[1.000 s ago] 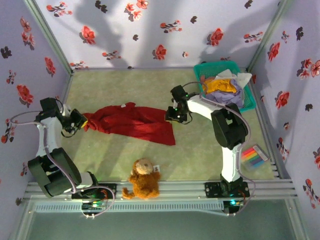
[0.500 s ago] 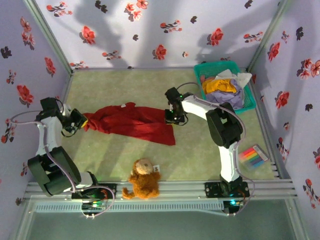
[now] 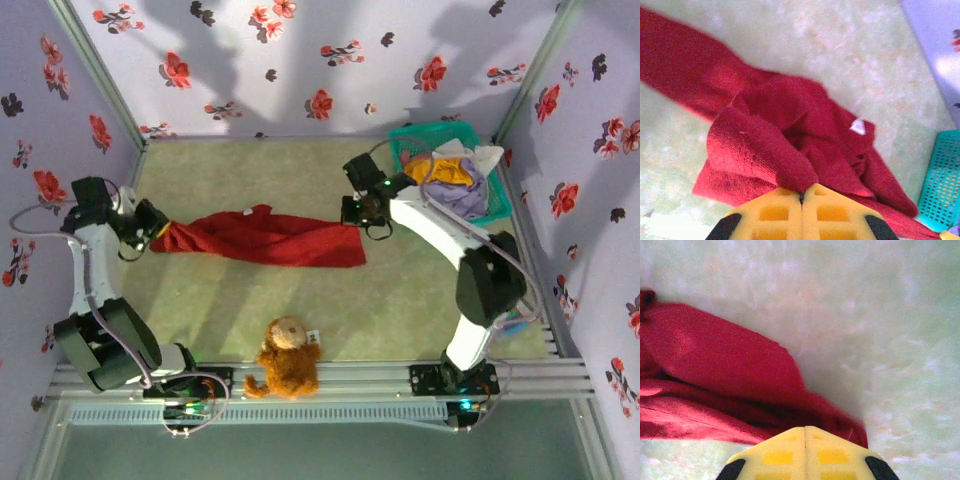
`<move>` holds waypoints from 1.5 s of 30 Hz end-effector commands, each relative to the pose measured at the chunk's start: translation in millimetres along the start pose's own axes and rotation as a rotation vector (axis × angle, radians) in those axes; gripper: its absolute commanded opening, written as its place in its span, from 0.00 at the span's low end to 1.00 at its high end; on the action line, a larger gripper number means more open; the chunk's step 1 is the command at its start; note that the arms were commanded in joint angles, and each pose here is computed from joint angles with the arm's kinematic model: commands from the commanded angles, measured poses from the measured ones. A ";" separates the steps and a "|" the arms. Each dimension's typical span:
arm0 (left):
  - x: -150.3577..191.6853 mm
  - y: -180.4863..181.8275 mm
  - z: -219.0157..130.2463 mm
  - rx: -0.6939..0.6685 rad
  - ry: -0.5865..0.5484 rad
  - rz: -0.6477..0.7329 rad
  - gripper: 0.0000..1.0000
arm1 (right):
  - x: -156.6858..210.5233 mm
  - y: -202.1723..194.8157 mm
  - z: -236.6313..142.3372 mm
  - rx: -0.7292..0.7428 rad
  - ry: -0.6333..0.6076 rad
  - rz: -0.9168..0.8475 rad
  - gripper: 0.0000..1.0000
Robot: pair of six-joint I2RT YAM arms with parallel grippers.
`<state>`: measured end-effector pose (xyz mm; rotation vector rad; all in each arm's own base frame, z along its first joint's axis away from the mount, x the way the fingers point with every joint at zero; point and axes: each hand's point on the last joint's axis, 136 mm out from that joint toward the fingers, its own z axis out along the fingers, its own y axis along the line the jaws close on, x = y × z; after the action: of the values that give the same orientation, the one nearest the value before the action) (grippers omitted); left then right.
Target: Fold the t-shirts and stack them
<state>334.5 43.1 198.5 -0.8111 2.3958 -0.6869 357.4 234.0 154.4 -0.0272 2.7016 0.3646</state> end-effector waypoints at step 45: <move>192.7 -6.7 26.4 -0.185 0.347 0.327 0.61 | 88.9 -149.1 -157.7 0.267 -0.367 0.238 0.00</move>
<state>217.2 -104.8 128.0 -0.4151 2.7980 -0.6251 224.1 54.2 228.7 0.3675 2.3555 0.0703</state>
